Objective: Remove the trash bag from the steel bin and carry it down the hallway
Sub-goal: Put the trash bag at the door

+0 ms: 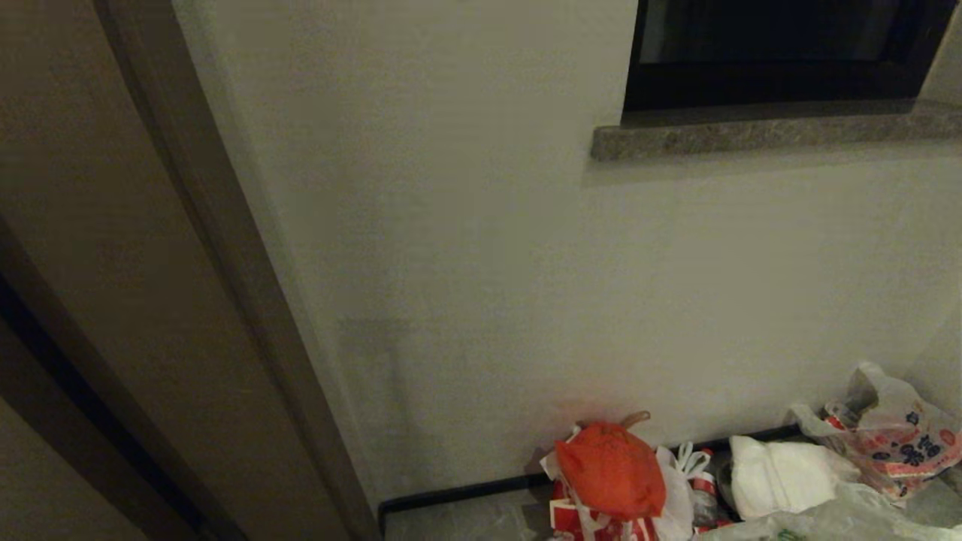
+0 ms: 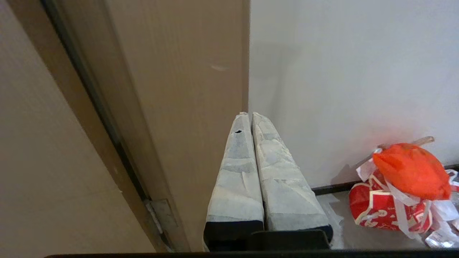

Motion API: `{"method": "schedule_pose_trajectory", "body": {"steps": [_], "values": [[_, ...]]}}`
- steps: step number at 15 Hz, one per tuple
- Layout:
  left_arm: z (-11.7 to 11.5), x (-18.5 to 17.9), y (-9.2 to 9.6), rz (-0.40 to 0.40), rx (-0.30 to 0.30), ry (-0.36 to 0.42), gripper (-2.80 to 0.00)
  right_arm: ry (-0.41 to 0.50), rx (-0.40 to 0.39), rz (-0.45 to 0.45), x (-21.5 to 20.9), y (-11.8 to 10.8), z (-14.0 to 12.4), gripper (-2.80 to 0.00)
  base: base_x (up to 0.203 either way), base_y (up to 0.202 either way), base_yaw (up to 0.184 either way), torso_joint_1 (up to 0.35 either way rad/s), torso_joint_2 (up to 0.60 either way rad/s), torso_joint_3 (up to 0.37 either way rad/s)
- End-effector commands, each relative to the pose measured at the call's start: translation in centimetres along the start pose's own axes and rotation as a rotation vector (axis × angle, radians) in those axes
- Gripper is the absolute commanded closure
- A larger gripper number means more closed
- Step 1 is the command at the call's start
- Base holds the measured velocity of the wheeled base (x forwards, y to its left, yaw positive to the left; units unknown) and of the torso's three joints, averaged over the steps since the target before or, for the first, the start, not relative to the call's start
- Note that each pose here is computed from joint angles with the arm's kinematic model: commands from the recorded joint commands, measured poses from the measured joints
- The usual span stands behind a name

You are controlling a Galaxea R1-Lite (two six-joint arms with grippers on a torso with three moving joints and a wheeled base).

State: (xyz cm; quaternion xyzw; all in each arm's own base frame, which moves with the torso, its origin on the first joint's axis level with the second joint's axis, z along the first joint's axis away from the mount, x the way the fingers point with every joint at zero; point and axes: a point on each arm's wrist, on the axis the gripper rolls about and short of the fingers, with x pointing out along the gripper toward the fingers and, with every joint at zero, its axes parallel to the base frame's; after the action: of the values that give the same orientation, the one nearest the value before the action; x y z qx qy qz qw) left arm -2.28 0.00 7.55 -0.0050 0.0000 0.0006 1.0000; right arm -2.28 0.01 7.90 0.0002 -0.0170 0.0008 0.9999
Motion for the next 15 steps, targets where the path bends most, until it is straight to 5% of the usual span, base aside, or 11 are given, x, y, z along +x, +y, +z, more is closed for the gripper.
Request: {"method": "schedule_pose_trajectory", "body": {"steps": [1, 15], "values": [[-0.04, 0.02, 0.00, 0.000, -0.001, 0.003, 0.00, 0.013, 0.000, 0.001, 0.09, 0.00, -0.33, 0.00, 0.000, 0.000, 0.000, 0.005, 0.00, -0.159], [-0.01, 0.02, 0.00, 0.000, -0.001, 0.002, 0.00, 0.011, -0.002, 0.002, 0.09, 0.00, -0.32, 0.00, 0.000, 0.000, 0.000, 0.003, 0.00, -0.196]]}}
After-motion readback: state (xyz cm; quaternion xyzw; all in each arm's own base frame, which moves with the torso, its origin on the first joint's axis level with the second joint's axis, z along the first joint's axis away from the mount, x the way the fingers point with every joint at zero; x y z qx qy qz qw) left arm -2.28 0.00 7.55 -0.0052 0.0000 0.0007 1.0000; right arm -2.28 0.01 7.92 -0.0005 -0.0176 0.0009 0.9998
